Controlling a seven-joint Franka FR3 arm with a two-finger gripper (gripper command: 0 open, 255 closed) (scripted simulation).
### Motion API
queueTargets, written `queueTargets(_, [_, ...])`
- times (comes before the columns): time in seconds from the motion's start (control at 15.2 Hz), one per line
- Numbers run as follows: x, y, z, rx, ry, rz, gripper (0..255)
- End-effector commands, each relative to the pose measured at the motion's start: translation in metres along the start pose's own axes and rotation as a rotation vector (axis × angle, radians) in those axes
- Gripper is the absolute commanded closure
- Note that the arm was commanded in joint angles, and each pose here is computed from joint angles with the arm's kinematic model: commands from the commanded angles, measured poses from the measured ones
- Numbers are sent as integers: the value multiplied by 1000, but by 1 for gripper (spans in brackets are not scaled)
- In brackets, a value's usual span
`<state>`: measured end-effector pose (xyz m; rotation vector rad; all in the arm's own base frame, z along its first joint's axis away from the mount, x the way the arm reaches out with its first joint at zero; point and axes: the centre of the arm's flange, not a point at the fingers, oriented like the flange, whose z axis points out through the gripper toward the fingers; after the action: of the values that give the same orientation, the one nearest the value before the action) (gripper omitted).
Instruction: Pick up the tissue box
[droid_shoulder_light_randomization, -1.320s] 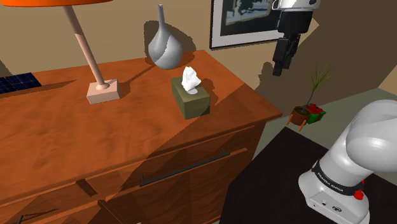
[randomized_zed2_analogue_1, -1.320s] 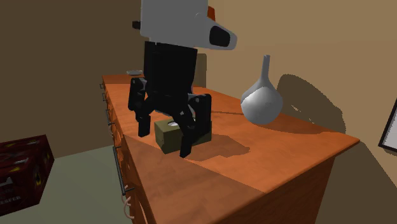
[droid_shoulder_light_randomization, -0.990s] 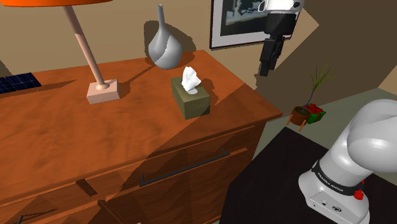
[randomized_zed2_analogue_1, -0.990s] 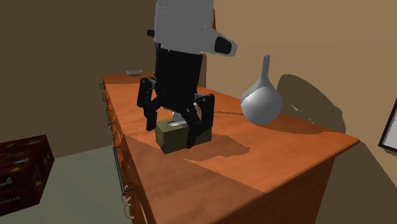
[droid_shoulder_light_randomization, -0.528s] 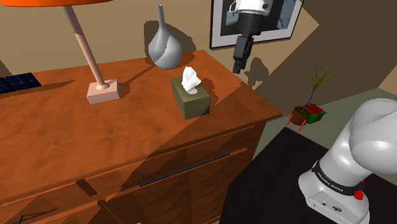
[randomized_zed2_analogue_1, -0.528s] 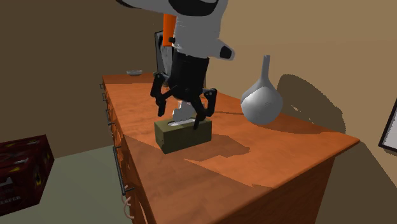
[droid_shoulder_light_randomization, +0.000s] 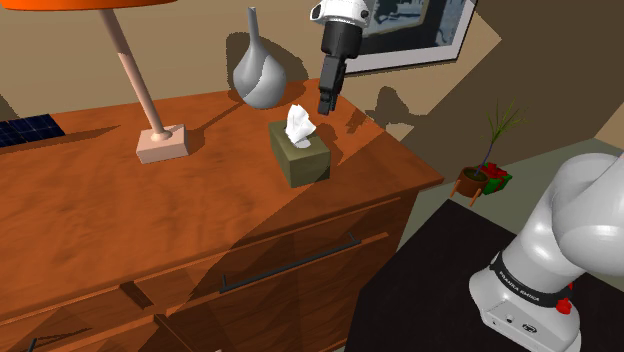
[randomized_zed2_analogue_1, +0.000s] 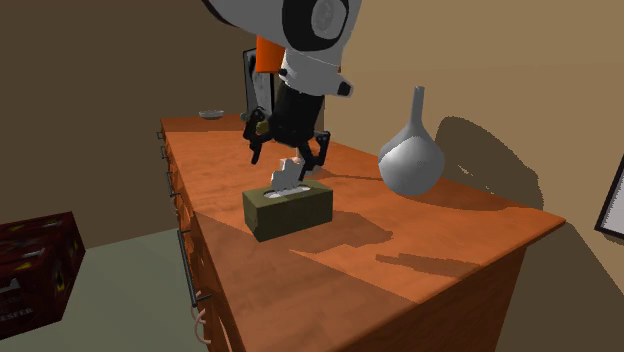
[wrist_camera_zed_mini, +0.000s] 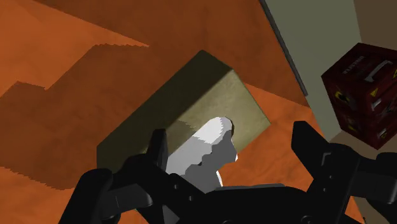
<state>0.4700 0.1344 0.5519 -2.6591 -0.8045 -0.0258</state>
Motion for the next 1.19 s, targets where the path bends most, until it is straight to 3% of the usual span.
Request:
queueTargets(0.0, [25, -6, 3, 27, 13, -53, 0])
queueTargets(0.07, [34, -9, 4, 38, 18, -75, 0])
queueTargets(0.66, [30, 5, 41, 38, 18, -75, 0])
queueTargets(0.73, [30, 5, 41, 38, 18, -75, 255])
queueTargets(1.12, [31, 4, 41, 39, 18, -75, 255])
